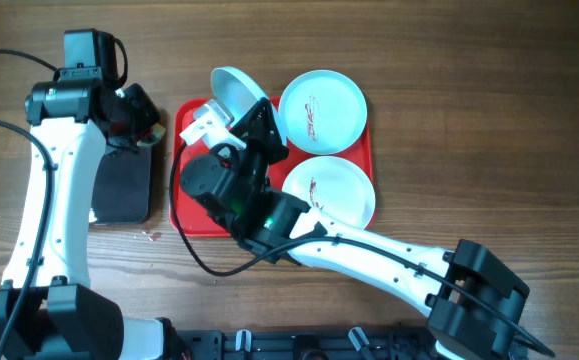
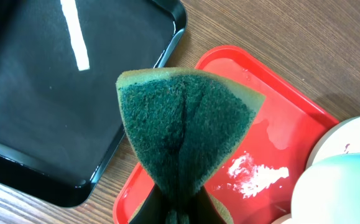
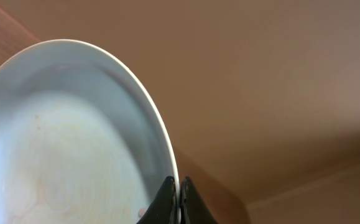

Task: Clean dirty plates on tray and stack at the side
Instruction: 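Lift the cleaned plate off the red tray with the right gripper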

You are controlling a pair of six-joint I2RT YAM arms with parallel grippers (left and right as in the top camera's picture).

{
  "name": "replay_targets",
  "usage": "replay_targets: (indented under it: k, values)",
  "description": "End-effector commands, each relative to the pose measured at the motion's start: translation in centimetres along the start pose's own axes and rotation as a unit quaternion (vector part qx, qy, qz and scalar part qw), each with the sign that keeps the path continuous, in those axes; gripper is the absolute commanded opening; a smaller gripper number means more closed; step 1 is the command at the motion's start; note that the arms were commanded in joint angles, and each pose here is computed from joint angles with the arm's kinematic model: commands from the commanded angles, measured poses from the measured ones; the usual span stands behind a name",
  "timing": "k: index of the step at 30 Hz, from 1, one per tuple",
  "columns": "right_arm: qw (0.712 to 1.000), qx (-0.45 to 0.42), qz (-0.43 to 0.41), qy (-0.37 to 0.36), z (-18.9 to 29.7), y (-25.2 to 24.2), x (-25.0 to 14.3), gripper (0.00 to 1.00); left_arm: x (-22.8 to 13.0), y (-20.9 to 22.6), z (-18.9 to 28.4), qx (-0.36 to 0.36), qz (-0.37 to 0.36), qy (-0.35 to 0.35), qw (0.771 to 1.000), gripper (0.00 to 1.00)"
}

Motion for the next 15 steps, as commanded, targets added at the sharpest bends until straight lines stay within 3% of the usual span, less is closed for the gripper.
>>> replay_targets:
  k: [1,10,15]
  values:
    - [0.999,0.016,-0.051,-0.001,1.0,0.6,0.0,0.04,-0.1,0.1,-0.4,-0.002,0.001,0.006,1.000,0.05]
    - [0.980,0.135,-0.141,0.038,2.4,5.2,-2.6,0.04,-0.1,0.1,-0.4,-0.002,0.001,0.007,1.000,0.04]
    - [0.934,0.228,-0.256,0.098,2.5,5.7,-3.3,0.04,-0.5,-0.3,-0.4,-0.014,0.001,0.017,1.000,0.04]
Point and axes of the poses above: each gripper's point midway between its finger pads, its own z axis back along the fingers, its own y axis along the line the jaws close on, x = y × z, the point moved 1 cm from there along z, back along the fingers, and after that the axes turned 3 degrees about -z, right-handed, at the moved point
